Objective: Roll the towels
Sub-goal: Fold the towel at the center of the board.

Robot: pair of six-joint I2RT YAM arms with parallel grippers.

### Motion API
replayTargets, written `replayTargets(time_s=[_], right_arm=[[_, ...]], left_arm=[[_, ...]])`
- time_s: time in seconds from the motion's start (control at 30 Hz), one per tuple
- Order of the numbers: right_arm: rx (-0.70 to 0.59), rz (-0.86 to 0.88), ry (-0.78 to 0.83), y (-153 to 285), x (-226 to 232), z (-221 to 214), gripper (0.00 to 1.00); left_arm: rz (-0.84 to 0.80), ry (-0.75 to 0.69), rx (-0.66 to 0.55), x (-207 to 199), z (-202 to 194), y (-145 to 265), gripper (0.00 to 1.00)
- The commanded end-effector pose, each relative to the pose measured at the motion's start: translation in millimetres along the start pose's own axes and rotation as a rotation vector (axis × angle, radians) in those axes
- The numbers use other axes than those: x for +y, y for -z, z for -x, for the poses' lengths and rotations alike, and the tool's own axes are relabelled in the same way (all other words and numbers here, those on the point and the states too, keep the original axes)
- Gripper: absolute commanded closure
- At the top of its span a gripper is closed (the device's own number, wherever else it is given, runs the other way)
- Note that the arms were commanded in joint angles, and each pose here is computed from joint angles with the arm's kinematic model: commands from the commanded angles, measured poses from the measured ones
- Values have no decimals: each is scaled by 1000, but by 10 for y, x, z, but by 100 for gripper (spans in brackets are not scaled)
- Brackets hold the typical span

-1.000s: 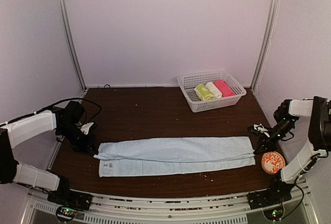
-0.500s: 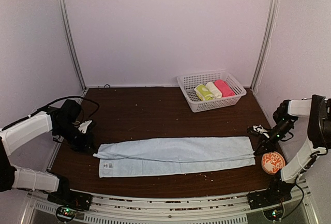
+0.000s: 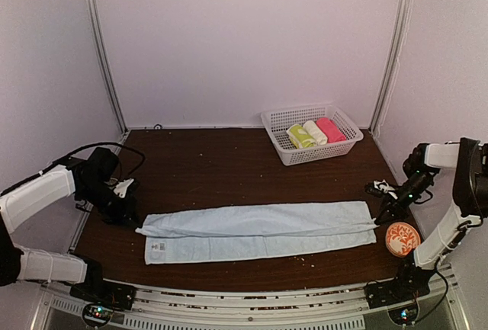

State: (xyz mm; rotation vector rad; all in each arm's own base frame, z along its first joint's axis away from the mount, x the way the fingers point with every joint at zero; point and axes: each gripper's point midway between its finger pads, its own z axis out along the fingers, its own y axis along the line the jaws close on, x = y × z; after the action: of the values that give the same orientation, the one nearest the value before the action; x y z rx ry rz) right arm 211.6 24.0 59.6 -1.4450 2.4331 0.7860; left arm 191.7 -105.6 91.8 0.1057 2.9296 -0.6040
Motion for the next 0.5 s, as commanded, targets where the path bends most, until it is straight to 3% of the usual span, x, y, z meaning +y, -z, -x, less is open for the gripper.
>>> replayTargets(time_s=[0.0,0.3,0.47], right_arm=[[5,-20,27,100,-9,29,96],[21,-6,14,80,-15,-54,97],[23,1,28,77,-10,-76,97]], left_arm=[[-63,-61,-28,-169,-42,117,100],[79,38,56,122,-274,9,100],[55,26,75,91,-298,-31,100]])
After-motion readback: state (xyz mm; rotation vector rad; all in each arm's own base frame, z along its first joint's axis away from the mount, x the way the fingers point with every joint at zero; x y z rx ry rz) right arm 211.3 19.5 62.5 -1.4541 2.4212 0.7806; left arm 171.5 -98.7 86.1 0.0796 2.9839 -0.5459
